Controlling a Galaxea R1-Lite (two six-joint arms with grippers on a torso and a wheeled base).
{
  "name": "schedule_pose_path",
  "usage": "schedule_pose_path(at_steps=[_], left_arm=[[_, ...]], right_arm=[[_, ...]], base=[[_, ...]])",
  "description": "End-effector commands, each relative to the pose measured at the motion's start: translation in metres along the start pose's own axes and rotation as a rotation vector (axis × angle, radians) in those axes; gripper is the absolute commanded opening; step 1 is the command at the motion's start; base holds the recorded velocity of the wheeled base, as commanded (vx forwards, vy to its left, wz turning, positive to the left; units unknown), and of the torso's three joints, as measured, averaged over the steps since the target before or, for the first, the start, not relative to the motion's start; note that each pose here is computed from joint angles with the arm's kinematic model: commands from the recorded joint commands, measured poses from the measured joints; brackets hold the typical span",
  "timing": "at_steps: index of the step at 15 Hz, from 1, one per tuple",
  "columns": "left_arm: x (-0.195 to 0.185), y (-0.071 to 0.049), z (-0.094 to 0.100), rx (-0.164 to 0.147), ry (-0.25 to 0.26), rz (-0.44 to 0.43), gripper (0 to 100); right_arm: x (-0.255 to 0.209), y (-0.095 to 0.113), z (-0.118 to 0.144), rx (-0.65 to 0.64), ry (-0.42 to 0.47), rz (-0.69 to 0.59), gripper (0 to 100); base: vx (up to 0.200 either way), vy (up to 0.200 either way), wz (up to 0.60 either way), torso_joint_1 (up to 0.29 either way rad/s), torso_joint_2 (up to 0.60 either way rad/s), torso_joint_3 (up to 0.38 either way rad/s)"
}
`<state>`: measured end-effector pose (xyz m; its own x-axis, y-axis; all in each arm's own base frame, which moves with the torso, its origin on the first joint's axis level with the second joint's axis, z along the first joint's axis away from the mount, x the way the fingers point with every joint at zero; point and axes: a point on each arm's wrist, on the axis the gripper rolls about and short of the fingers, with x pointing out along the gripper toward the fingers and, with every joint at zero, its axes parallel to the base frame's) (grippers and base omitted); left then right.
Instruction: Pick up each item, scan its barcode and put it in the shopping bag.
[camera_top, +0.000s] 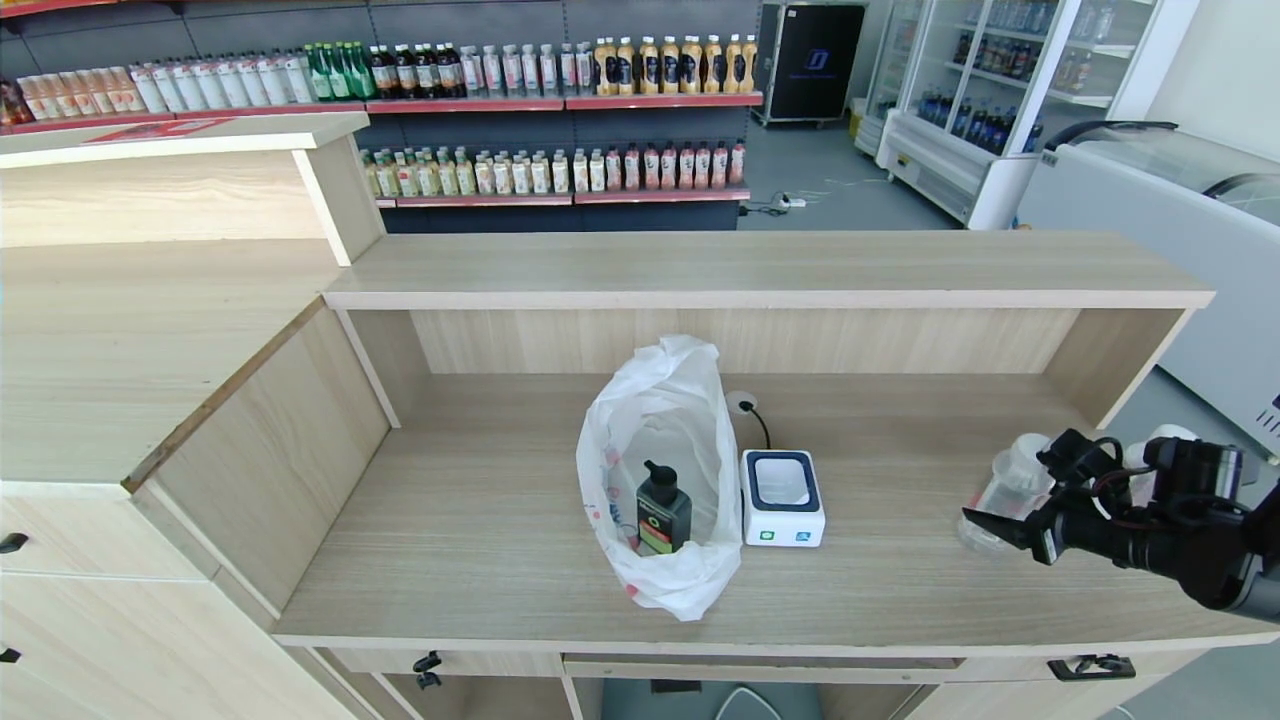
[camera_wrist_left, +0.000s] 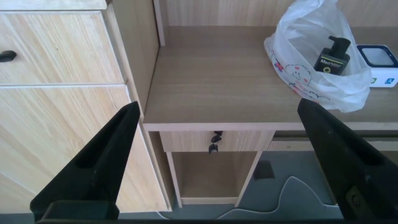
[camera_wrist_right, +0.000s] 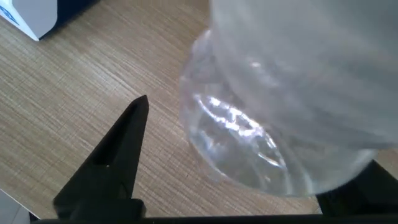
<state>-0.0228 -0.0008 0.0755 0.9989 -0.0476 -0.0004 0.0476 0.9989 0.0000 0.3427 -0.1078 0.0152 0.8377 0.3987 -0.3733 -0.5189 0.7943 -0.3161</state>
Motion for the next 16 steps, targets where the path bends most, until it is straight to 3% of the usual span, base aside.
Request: schedule_pose_path(at_steps=[1, 7, 11, 14, 15, 16], left_arm=[[0.000, 0.000, 0.000, 0.000, 0.001, 0.000, 100], [0.000, 0.000, 0.000, 0.000, 0.001, 0.000, 100], [0.000, 0.000, 0.000, 0.000, 0.001, 0.000, 100], [0.000, 0.000, 0.000, 0.000, 0.001, 0.000, 100], [0.000, 0.000, 0.000, 0.000, 0.001, 0.000, 100], [0.000, 0.000, 0.000, 0.000, 0.001, 0.000, 100]], right_arm=[[-0.001, -0.003, 0.001, 0.007, -0.002, -0.008, 0], [-0.005, -0.007, 0.009, 0.066, -0.005, -0.070, 0], [-0.030, 0.006, 0.033, 0.221, -0.014, -0.082, 0], [-0.067, 0.020, 0.130, 0.521, -0.137, 0.016, 0], [-0.085, 0.031, 0.177, 0.612, -0.197, 0.079, 0], [-0.099, 0.039, 0.201, 0.615, -0.233, 0.119, 0]], base=[[0.000, 0.000, 0.00, 0.000, 0.00, 0.000], [0.000, 0.000, 0.00, 0.000, 0.00, 0.000], [0.000, 0.000, 0.00, 0.000, 0.00, 0.000], [0.000, 0.000, 0.00, 0.000, 0.00, 0.000], [0.000, 0.000, 0.00, 0.000, 0.00, 0.000], [0.000, 0.000, 0.00, 0.000, 0.00, 0.000]])
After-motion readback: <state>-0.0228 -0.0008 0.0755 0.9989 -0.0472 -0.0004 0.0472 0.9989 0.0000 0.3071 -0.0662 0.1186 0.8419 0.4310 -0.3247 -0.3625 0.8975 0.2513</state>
